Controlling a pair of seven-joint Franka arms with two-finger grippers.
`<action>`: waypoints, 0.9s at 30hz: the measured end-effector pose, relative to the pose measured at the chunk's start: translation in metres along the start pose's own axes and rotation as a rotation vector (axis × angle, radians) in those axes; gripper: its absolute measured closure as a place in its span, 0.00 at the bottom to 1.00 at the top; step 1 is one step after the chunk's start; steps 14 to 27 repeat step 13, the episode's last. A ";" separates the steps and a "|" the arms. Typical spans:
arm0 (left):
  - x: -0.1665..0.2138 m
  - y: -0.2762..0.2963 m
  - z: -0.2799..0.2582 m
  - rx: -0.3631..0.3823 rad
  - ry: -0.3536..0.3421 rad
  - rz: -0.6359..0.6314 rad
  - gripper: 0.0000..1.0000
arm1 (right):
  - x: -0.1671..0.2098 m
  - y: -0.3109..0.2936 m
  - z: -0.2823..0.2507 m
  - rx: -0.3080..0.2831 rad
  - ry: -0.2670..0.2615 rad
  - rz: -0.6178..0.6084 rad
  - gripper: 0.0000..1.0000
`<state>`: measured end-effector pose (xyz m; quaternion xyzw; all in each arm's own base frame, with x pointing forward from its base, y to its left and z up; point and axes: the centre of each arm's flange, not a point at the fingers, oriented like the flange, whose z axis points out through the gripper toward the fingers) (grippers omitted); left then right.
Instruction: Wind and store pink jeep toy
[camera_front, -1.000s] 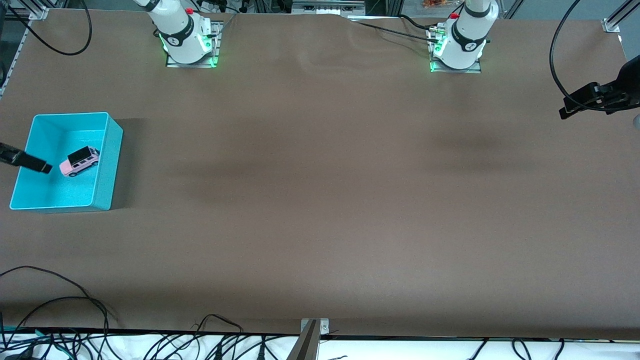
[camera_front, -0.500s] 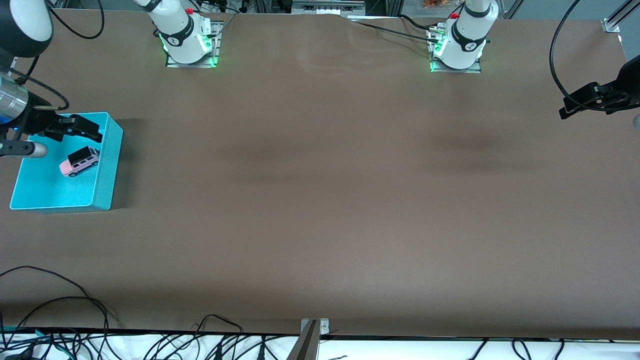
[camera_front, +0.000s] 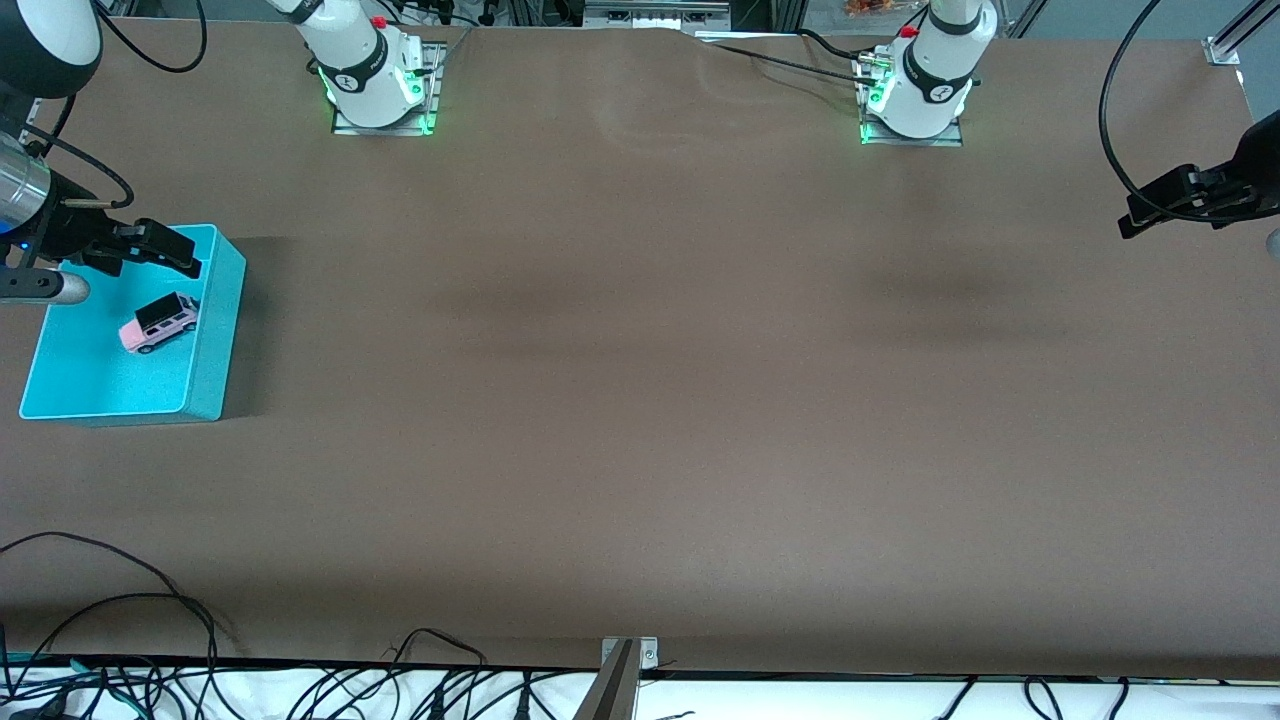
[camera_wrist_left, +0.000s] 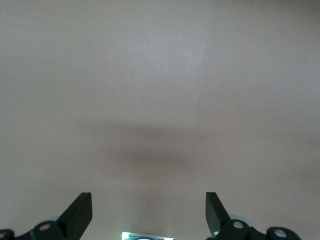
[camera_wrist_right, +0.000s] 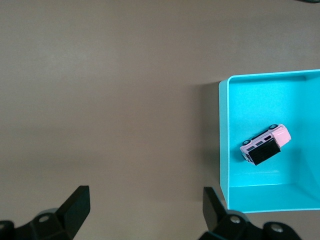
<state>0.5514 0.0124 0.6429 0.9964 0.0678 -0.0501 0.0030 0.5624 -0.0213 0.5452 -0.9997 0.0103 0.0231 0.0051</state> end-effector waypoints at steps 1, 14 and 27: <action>0.000 0.000 0.000 0.000 0.000 0.000 0.00 | 0.000 0.000 0.000 -0.001 0.001 0.000 0.00; 0.000 0.000 0.000 0.000 0.000 0.000 0.00 | -0.004 0.003 -0.007 -0.028 -0.003 -0.005 0.00; 0.000 0.000 0.000 0.000 0.000 0.000 0.00 | -0.004 0.003 -0.007 -0.028 -0.003 -0.005 0.00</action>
